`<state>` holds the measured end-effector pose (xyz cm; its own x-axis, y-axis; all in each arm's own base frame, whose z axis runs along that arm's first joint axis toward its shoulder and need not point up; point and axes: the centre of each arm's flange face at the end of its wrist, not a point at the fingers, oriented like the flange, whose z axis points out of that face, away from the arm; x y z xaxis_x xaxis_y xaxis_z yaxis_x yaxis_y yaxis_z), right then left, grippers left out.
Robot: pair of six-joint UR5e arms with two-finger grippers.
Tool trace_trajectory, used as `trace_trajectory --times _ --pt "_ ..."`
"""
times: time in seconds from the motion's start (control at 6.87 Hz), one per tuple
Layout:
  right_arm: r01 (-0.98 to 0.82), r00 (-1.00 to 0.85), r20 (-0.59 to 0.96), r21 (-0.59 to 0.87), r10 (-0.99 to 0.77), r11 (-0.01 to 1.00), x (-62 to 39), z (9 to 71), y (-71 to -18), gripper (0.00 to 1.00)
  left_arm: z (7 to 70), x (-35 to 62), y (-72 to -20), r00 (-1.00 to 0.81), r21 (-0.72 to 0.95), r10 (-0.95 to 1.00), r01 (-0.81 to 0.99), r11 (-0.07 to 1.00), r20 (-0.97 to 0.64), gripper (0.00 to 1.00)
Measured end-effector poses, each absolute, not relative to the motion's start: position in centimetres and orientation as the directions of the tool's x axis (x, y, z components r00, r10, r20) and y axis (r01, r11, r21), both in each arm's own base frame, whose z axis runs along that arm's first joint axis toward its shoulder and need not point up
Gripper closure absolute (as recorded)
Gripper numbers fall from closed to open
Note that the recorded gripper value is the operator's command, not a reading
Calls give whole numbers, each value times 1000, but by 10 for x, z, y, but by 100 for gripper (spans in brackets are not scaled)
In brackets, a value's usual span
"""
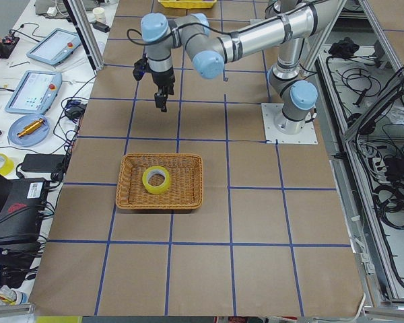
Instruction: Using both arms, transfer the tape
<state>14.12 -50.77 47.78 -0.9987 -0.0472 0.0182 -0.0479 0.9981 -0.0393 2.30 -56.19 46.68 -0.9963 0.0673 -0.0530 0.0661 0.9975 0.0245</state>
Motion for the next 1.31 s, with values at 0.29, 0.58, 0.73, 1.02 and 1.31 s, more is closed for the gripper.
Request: trace_trajectory --times 0.29,0.58,0.73,1.02,1.31 --pt "-48 -999 18 -40 -47 998 141 478 -507 0 492 -121 -529 -998 -21 -26 -24 999 -61 0" --pt "-46 -999 18 -43 -45 998 140 480 -506 0 506 -182 -500 -999 -52 8 11 999 -51 0" --pt "-46 -999 18 -43 -45 998 140 480 -506 0 511 -186 -494 -999 -45 11 14 999 -51 0" --pt "-48 -999 17 -46 -47 998 140 482 -506 0 518 -183 -490 -999 -12 4 4 1000 -46 0" --pt "-49 -999 17 -47 -48 998 140 482 -506 0 520 -181 -492 -999 -2 -2 -2 1000 -42 0"
